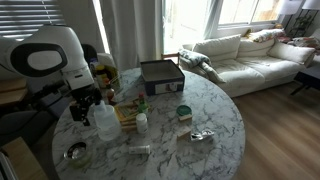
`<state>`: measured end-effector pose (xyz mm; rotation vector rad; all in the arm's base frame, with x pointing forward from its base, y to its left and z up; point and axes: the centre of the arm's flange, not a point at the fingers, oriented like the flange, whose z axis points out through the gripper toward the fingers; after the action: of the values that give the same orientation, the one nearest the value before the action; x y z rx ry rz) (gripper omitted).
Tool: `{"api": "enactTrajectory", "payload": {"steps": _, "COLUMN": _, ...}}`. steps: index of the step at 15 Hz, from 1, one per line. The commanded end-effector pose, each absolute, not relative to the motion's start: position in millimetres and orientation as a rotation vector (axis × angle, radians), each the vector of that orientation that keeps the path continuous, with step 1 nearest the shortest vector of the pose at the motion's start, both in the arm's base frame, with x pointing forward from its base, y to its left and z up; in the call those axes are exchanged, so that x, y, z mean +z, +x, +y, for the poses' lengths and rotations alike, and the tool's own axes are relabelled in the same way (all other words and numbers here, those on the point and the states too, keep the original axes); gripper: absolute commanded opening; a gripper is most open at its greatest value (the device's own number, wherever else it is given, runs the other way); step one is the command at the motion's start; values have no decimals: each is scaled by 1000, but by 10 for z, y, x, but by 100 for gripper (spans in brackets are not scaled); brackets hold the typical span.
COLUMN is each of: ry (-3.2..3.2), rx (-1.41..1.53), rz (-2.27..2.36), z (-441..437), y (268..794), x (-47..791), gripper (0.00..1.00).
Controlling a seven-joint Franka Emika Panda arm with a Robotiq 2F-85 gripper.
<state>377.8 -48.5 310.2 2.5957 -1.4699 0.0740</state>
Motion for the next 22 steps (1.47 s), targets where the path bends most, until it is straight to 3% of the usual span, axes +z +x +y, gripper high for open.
{"api": "enactTrajectory", "payload": {"steps": 1, "ry": 2621, "rx": 64, "rz": -1544, "z": -598, "y": 3800, "x": 3116, "gripper": 100}}
{"api": "enactTrajectory", "payload": {"steps": 12, "ry": 2610, "rx": 160, "rz": -1619, "z": -661, "y": 3833, "x": 3232, "gripper": 100}}
{"api": "enactTrajectory", "payload": {"steps": 22, "ry": 2614, "rx": 157, "rz": -1526, "z": -507, "y": 3766, "x": 4126, "gripper": 100}}
